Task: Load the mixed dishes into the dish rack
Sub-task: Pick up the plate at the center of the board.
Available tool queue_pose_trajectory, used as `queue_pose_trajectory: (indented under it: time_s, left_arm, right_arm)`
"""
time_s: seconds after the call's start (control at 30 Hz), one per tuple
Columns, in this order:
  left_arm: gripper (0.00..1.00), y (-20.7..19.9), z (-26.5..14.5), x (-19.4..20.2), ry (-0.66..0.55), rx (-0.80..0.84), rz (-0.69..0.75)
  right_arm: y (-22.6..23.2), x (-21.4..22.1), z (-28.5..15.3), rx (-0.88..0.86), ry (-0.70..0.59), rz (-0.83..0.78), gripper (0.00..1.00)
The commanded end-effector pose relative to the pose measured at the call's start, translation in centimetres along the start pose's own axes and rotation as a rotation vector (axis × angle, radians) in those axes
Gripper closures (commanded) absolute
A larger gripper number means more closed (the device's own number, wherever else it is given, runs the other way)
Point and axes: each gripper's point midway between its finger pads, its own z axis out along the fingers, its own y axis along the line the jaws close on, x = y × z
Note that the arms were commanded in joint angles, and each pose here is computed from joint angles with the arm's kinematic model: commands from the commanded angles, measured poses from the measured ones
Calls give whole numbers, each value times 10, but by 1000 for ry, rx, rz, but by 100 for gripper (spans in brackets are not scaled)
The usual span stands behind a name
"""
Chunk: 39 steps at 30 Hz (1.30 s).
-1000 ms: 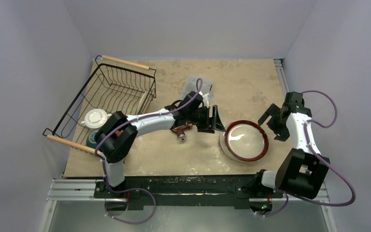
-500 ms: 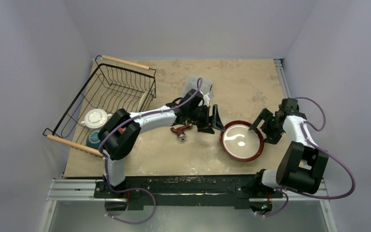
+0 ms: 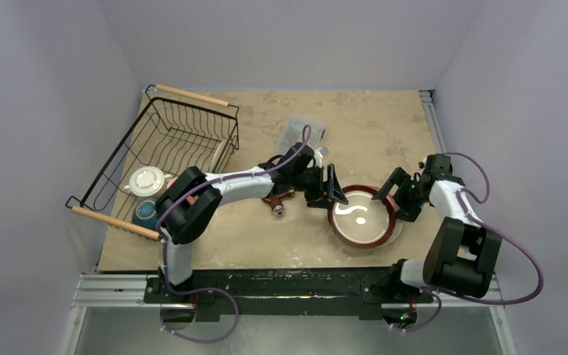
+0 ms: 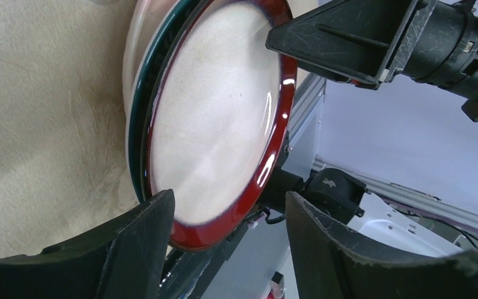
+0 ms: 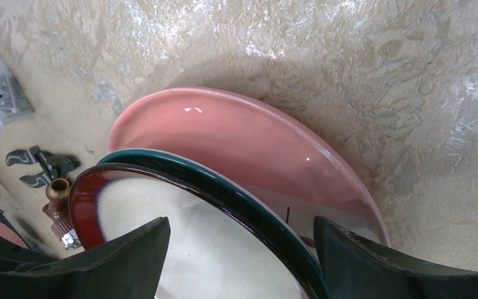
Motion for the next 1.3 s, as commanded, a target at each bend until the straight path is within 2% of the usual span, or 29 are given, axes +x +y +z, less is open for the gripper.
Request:
queue_pose_trajectory:
  time_s: [0.0,0.2,0.43,0.77,1.03,1.27]
  left_arm:
    - [33,-7,-11,-9,-82,-24,69]
    - [29,-3,-32,-14,-122,-114,177]
    - [29,9,-20,-9,-72,-110,105]
    - [34,-1,-7,-6,-40,-16,53]
    - [45,-27,-9,-7,-42,93,42]
    - [49,-56,-14,-12,-48,196,40]
  right_arm:
    - [15,-3,-2,-63,0,-22,15]
    - [15,-3,-1,-45,-2,-48,15]
    - [14,-3,1,-38,-4,-61,16]
    - [16,-3,3,-43,6,-61,16]
    - [18,-2,5,-44,19,-68,16]
    - [20,0,8,-51,28,-70,18]
